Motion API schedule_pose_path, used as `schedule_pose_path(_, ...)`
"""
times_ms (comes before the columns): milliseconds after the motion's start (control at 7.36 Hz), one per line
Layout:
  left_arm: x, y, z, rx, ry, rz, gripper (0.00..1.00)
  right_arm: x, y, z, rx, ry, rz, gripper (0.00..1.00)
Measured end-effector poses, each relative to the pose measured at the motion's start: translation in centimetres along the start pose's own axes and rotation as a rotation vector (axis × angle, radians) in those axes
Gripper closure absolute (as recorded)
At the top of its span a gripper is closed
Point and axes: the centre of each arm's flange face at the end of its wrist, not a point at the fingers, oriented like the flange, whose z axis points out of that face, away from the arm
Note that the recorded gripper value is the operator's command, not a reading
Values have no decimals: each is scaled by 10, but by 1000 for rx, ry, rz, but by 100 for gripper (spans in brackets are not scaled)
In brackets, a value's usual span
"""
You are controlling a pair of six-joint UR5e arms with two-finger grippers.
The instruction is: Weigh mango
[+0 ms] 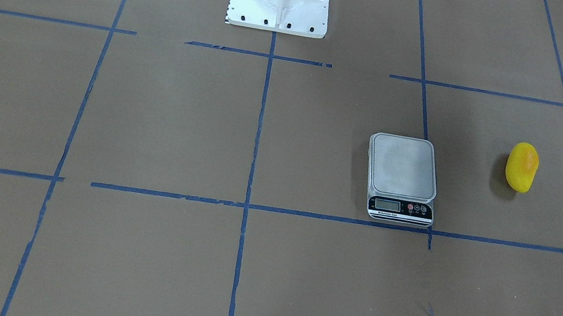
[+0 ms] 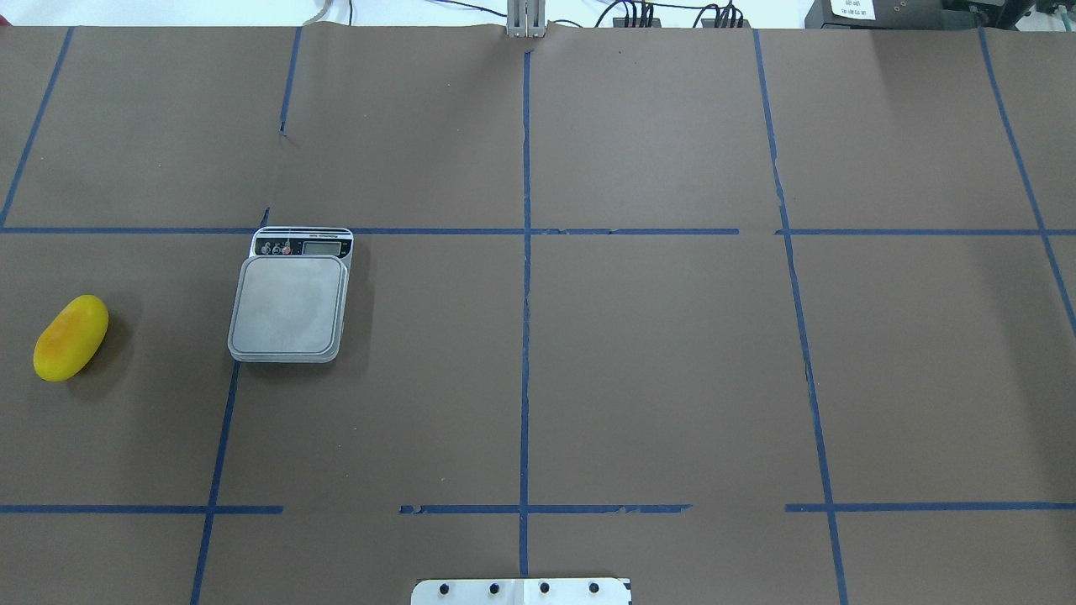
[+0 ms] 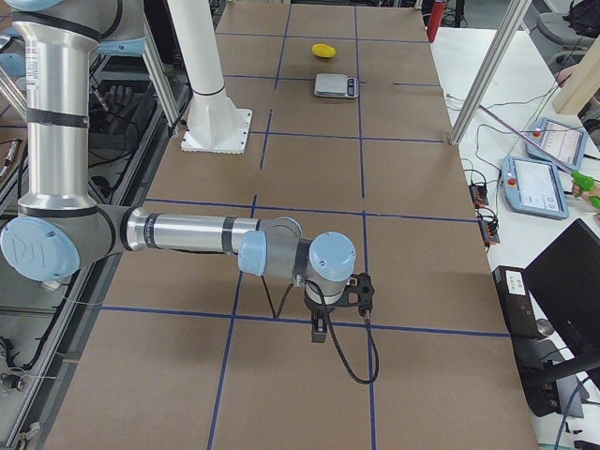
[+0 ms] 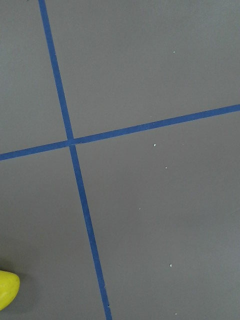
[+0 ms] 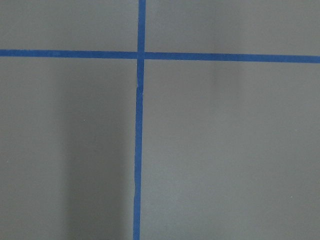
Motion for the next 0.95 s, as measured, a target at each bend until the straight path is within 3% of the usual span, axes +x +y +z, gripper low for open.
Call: schedule_pose_path(951, 3, 38, -7, 41, -6, 47, 0, 0, 0, 0, 0, 0, 0, 0)
